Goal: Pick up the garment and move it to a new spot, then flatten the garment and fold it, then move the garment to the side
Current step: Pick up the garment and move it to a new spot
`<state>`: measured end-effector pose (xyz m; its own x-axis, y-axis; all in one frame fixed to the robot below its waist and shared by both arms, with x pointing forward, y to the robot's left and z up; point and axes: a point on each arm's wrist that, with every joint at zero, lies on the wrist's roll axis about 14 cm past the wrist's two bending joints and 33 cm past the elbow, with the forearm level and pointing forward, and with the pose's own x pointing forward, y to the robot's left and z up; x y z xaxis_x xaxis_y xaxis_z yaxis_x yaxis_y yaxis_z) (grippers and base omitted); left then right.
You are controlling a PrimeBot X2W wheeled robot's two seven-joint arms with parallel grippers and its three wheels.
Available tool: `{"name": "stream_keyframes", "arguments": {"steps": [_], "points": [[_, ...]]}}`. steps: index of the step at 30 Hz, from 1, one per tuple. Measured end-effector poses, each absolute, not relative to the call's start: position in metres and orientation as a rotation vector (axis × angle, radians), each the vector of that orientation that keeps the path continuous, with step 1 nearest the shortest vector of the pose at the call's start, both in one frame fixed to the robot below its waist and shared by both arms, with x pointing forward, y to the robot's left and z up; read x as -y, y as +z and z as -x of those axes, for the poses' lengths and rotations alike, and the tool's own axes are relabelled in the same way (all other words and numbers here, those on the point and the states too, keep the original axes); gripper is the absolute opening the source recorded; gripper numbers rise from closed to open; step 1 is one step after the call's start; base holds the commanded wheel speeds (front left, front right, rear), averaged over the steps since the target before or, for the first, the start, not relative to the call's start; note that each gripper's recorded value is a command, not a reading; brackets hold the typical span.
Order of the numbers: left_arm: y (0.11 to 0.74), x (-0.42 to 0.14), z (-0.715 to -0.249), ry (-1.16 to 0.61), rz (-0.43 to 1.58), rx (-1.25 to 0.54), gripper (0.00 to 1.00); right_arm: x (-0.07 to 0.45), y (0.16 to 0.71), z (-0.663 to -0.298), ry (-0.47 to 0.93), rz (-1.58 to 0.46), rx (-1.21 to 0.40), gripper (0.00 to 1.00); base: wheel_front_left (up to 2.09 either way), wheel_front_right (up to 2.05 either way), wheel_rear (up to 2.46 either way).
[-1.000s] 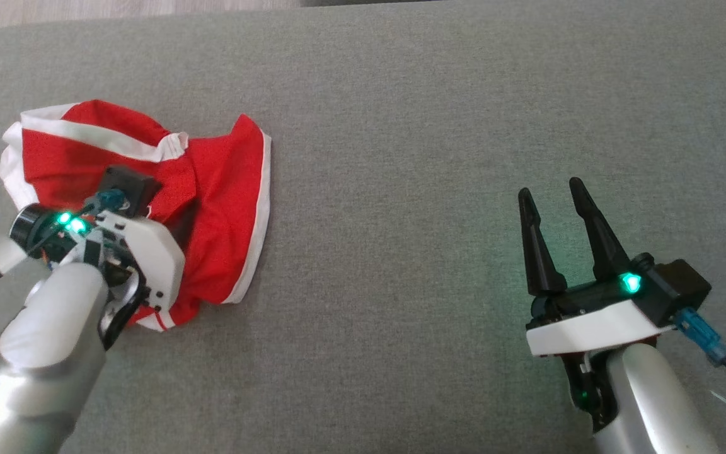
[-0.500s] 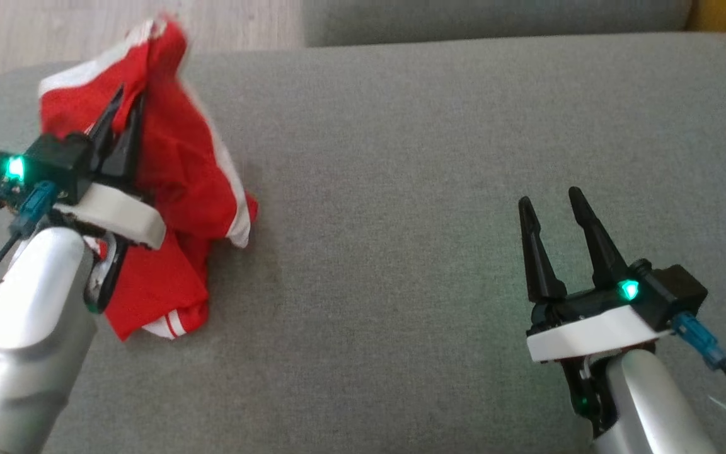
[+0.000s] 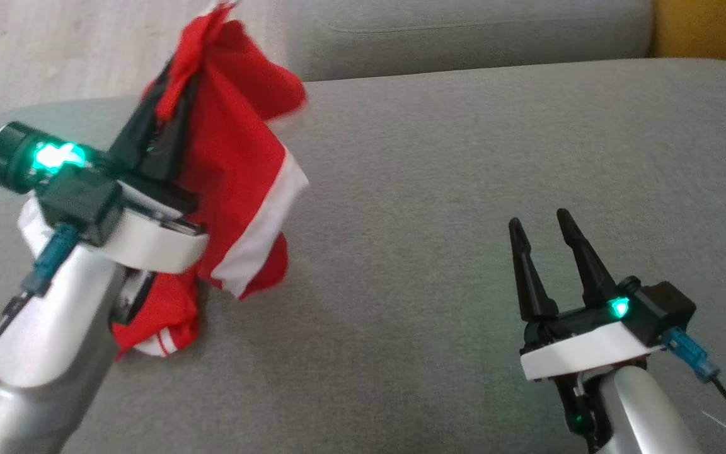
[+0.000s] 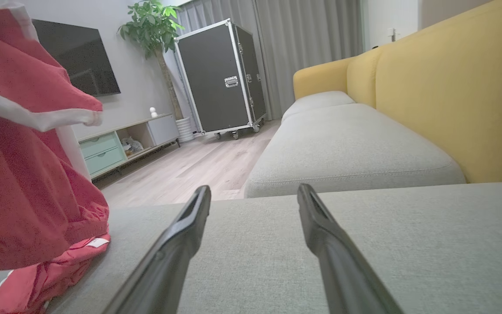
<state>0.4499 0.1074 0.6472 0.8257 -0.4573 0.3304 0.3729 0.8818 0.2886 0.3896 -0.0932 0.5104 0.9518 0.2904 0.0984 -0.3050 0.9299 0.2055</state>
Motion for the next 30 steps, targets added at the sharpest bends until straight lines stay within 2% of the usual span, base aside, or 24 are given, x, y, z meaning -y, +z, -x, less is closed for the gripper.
{"name": "stream_keyframes", "arguments": {"steps": [15,27,28,29,30], "points": [[0.636,0.044,-0.453,-0.946,-0.338,0.463,0.00,0.172,0.538,-0.394,0.083,-0.240,0.170,1.00,0.00,0.00,0.00],[0.560,0.162,-0.472,-1.309,-0.406,0.412,0.00,0.233,0.534,-0.392,-0.098,-0.251,0.171,1.00,0.00,0.00,0.00],[0.555,0.169,-0.474,-1.326,-0.395,0.408,0.18,0.237,0.531,-0.391,-0.109,-0.245,0.162,1.00,0.00,0.00,0.00],[0.547,0.179,-0.480,-1.340,-0.380,0.399,1.00,0.243,0.526,-0.390,-0.130,-0.235,0.147,1.00,0.00,0.00,0.00],[0.542,0.183,-0.486,-1.336,-0.377,0.387,1.00,0.245,0.523,-0.390,-0.139,-0.230,0.138,1.00,0.00,0.00,0.00]]}}
